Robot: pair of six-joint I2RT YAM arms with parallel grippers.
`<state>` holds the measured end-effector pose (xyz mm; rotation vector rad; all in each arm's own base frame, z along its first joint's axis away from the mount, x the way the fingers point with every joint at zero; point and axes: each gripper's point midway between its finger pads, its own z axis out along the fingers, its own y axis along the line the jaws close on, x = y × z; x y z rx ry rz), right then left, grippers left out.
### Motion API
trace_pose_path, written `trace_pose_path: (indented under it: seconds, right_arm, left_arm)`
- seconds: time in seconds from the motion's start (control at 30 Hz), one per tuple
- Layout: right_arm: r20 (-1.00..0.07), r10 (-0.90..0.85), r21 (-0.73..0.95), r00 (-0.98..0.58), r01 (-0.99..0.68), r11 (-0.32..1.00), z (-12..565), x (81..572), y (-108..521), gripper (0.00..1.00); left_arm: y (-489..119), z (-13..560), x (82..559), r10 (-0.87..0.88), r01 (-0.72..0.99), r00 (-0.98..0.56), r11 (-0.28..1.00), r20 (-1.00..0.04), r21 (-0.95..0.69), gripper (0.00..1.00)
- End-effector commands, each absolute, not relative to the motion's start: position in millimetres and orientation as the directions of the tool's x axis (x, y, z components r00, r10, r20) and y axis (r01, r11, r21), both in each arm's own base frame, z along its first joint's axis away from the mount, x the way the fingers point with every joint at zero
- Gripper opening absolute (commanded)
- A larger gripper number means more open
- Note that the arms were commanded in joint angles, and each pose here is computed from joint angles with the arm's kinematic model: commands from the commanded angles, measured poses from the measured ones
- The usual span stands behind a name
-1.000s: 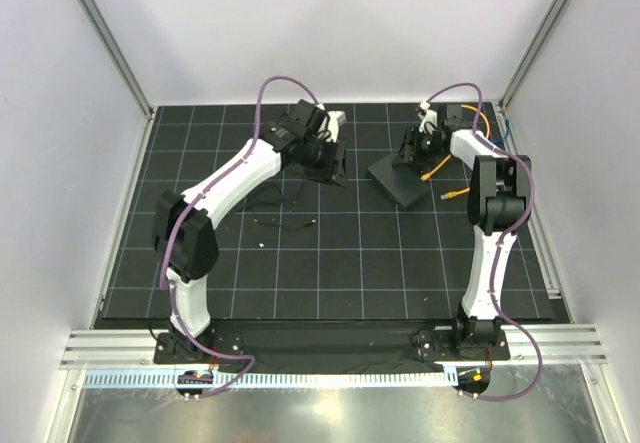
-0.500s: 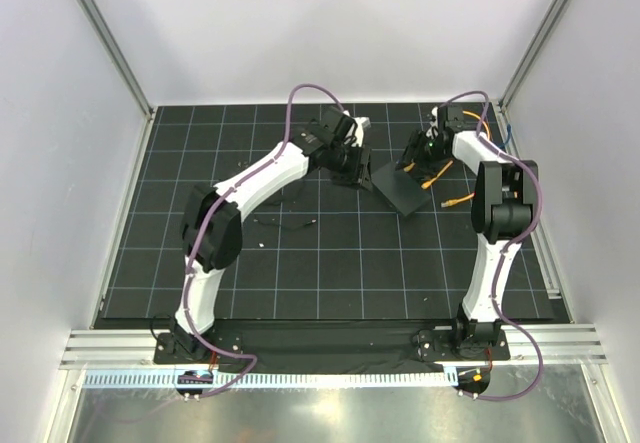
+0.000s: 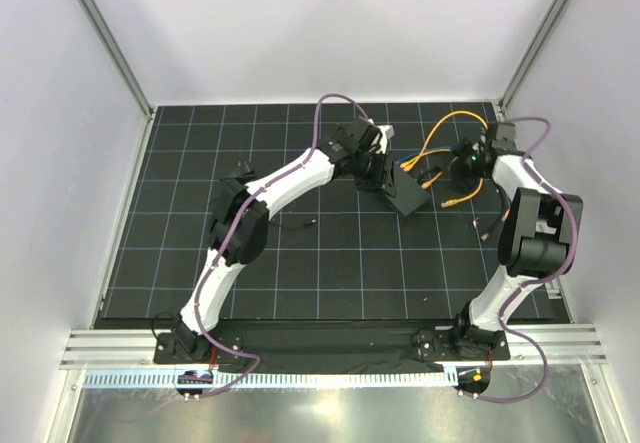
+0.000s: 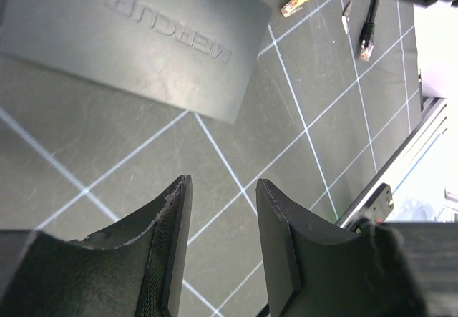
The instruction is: Pull the plug from the switch port
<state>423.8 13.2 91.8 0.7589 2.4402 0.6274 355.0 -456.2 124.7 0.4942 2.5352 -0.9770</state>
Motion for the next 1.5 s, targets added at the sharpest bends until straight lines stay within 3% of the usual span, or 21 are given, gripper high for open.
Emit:
trace_pose_path:
  seconds: [0.0,0.43,0.63,1.03,1.47]
  right_arm:
    - [-0.291,0.700,0.682,-0.652,0.373,0.630,101.4,427.5,2.8,0.64]
    - [-0.279,0.765,0.748,-0.580,0.368,0.552,97.8,415.4,-27.0,0.63]
    - [-0.226,0.808,0.806,-0.544,0.362,0.469,102.0,427.3,-30.0,0.63]
    - [-0.163,0.790,0.823,-0.591,0.360,0.440,68.9,426.5,-20.6,0.56]
    - [-0.132,0.767,0.824,-0.628,0.361,0.437,42.2,419.7,-3.5,0.46]
  left_arm:
    - [-473.0,143.3,368.5,0.153,0.484,-0.837,0.656,-0.526,-0.579,0.45]
    - [-498.7,120.5,369.8,0.144,0.486,-0.836,0.641,-0.529,-0.594,0.44]
    - [-505.6,110.0,368.3,0.160,0.498,-0.832,0.635,-0.530,-0.590,0.45]
    - [-521.0,102.4,380.9,0.153,0.524,-0.813,0.613,-0.561,-0.591,0.47]
    - [-523.4,80.6,384.9,0.124,0.480,-0.838,0.631,-0.532,-0.609,0.38]
